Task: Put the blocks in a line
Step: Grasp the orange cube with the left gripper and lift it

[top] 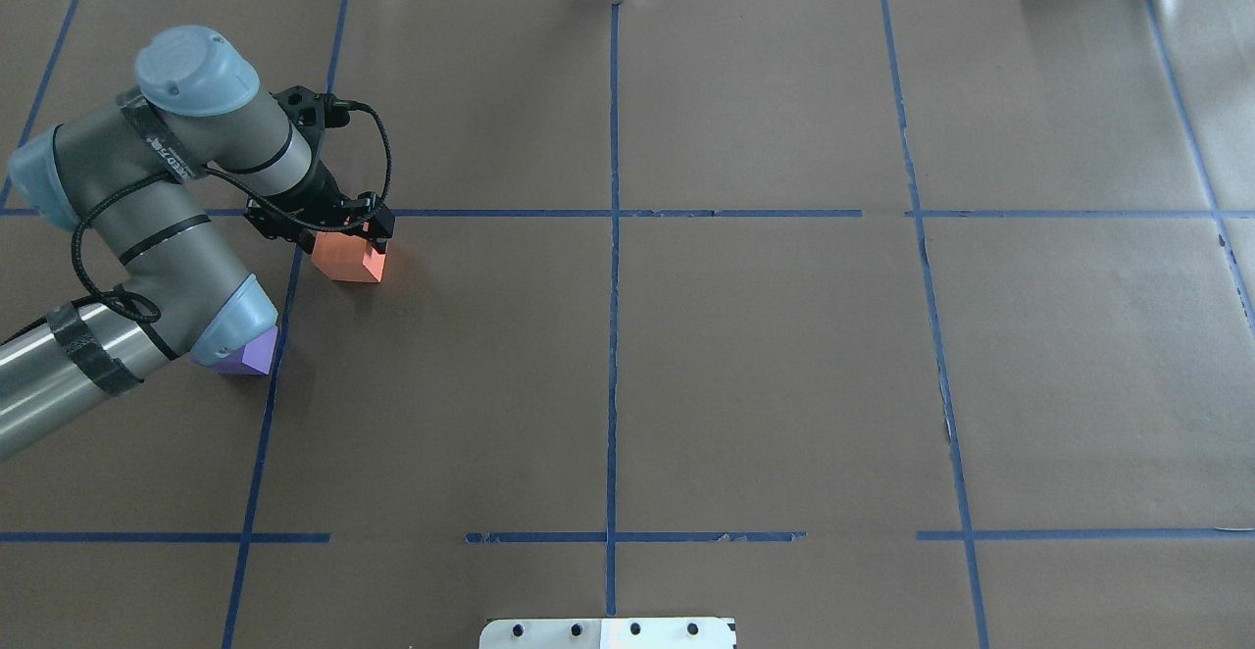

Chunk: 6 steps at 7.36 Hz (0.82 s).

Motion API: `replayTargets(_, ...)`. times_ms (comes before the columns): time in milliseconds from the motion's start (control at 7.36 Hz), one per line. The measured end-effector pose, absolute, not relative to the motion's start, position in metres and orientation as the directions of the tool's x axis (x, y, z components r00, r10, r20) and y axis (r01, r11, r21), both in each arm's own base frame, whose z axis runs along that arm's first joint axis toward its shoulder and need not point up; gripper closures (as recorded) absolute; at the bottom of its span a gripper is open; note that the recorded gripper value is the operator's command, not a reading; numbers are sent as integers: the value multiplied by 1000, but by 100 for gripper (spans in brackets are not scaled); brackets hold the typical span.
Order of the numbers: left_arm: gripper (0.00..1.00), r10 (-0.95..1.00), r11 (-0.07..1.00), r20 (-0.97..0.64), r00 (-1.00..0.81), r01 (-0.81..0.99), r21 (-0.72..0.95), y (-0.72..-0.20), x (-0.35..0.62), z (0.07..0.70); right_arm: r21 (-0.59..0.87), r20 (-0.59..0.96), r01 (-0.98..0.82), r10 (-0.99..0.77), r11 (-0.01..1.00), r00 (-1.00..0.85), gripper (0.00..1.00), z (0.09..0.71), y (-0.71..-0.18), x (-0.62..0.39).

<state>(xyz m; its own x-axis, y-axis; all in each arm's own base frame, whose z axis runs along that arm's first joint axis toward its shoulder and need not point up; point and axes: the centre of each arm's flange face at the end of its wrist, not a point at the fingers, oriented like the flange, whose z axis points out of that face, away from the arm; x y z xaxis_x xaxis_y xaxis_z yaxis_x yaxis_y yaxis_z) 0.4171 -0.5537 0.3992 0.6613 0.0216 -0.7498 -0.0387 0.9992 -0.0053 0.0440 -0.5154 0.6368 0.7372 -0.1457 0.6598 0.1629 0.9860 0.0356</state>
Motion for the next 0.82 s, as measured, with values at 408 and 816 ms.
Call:
replayTargets(408, 87, 20, 999, -746, 665, -42, -11, -552, 421, 402, 36, 660, 163, -146, 986, 737, 0, 637, -515, 44)
replayTargets(816, 87, 10, 1000, -754, 657, -16, -1, -559, 400, 387, 36, 660, 163, -146, 986, 737, 0, 637, -516, 44)
